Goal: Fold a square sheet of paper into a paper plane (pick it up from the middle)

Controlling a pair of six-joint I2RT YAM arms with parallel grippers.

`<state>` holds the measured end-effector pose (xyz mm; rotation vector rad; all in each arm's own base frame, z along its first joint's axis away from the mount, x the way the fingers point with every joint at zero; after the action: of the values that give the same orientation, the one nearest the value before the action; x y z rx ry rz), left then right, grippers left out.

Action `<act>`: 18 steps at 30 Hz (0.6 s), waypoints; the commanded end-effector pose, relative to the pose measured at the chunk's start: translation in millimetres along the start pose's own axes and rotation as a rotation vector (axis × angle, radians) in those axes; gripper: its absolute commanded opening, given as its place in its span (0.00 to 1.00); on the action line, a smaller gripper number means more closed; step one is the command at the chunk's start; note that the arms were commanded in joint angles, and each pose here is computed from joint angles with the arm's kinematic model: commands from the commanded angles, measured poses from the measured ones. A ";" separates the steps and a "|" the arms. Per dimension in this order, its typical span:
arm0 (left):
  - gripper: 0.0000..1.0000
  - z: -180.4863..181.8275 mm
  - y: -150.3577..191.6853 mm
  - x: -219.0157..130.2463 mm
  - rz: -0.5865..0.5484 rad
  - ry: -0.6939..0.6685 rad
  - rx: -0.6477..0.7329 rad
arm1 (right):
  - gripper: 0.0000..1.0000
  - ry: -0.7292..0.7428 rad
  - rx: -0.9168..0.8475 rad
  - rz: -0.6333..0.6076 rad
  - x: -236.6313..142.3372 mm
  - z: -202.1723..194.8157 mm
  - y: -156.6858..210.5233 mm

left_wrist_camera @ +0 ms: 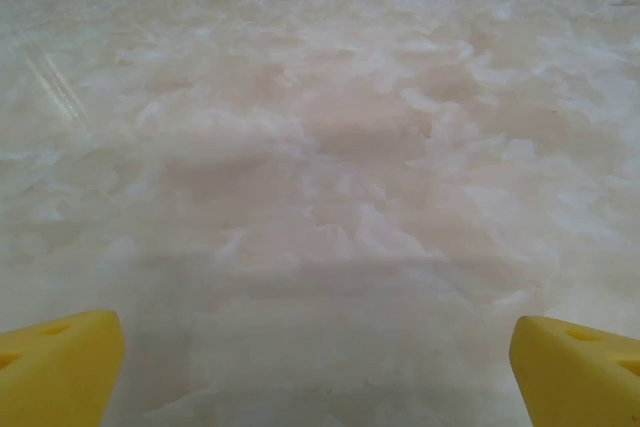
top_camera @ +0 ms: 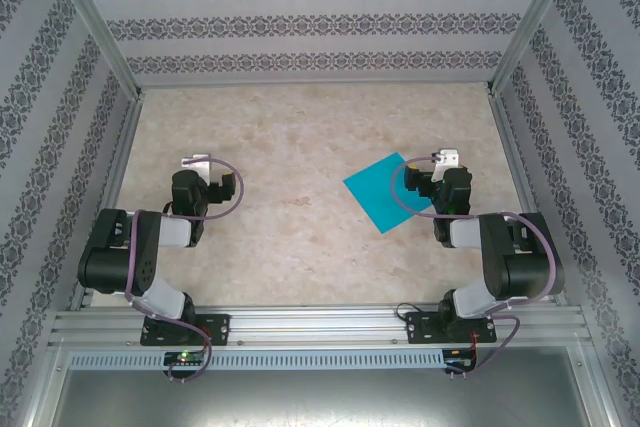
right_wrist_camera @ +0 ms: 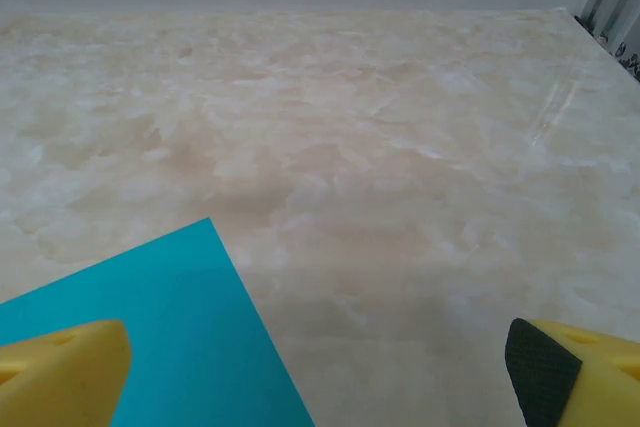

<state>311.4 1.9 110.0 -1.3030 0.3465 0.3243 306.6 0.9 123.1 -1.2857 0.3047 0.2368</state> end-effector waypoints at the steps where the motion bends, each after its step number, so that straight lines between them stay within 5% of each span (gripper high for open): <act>1: 1.00 4.0 -8.6 1.9 -0.031 0.003 0.004 | 0.98 -0.018 -0.010 -0.035 1.2 6.5 -11.0; 18: 1.00 3.9 -9.2 1.9 -0.032 0.004 0.004 | 0.98 -0.047 0.004 -0.032 0.4 4.8 -11.6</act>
<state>311.4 2.0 110.0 -1.3031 0.3463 0.3246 306.3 1.4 122.3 -1.2826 0.3051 0.2476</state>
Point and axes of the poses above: each hand's point on the last joint's axis, 136 mm out from that joint toward the fingers, its own x axis out along the fingers, its own z axis along the line the jaws close on, y = z × x, the point moved 9 cm from there along -x, back along the fingers, and after that the axes turned 14 degrees about x, right-handed, at the moved point
